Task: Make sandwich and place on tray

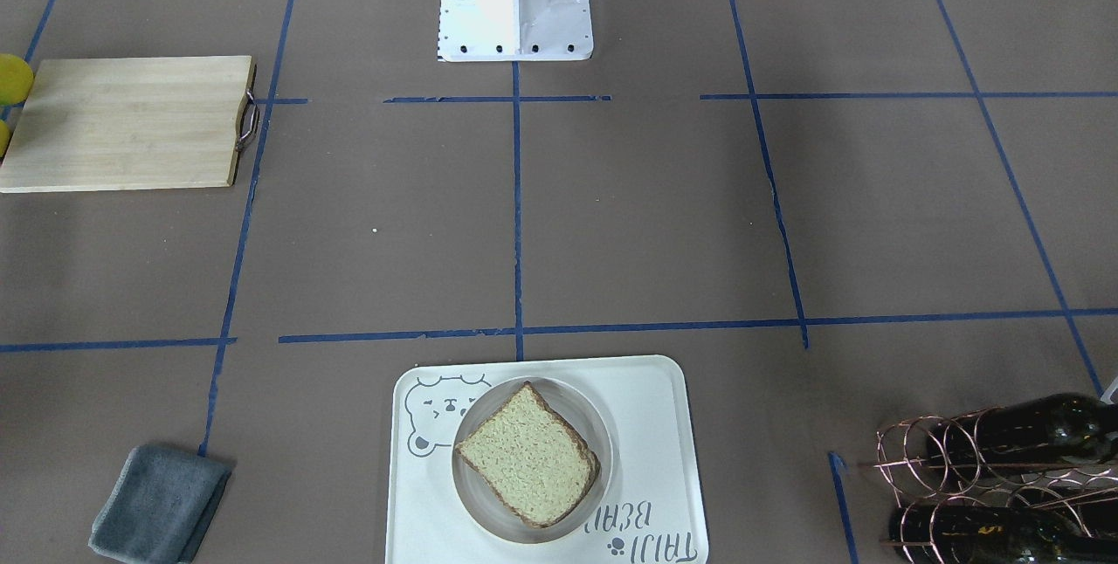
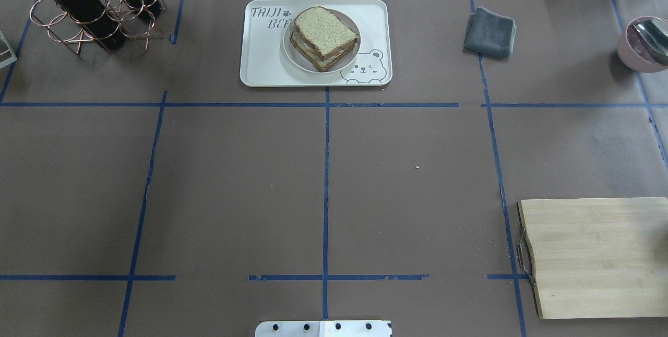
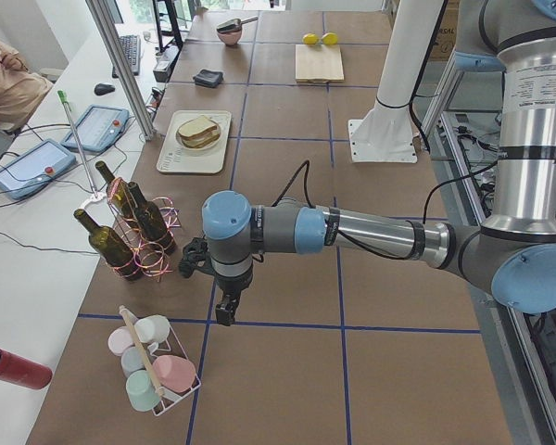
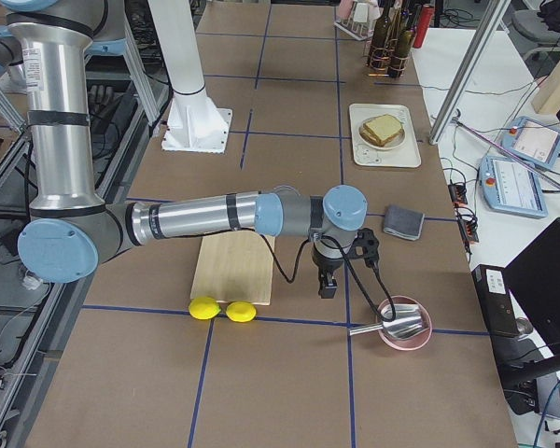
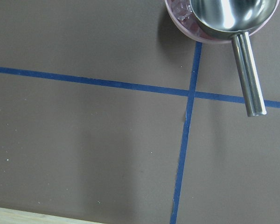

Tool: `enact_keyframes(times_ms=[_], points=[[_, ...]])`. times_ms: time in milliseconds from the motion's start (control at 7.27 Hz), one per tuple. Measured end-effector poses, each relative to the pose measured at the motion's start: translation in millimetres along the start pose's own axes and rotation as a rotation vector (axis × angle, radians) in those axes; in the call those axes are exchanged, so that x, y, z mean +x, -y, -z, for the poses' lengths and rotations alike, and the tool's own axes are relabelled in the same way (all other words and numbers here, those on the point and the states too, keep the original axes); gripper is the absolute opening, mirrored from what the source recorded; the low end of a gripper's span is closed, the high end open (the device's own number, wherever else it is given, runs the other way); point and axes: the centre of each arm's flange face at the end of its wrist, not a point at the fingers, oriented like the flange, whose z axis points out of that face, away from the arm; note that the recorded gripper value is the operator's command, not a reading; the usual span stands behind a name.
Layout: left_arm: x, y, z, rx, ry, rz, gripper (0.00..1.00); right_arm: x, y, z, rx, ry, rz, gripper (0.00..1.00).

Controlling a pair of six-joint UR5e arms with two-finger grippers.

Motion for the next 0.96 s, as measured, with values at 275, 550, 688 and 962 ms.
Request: enact_keyframes(times_ms=[275, 550, 688, 962], points=[[0, -1, -5, -0.021, -0.006, 0.008, 1.0, -7, 0, -1, 0.002, 0.002, 0.016, 1.0], [0, -4, -10, -0.032, -0.009, 0.012, 1.0, -15, 2, -9, -0.013, 0.003, 0.031, 1.0], [0, -5, -13, -0.037, -0.011, 0.012, 1.0, -17, 2, -12, -0.019, 0.004, 0.035, 1.0], [6, -4, -23, -0.056, -0.017, 0.001, 1.0, -19, 2, -16, -0.027, 0.005, 0.038, 1.0]])
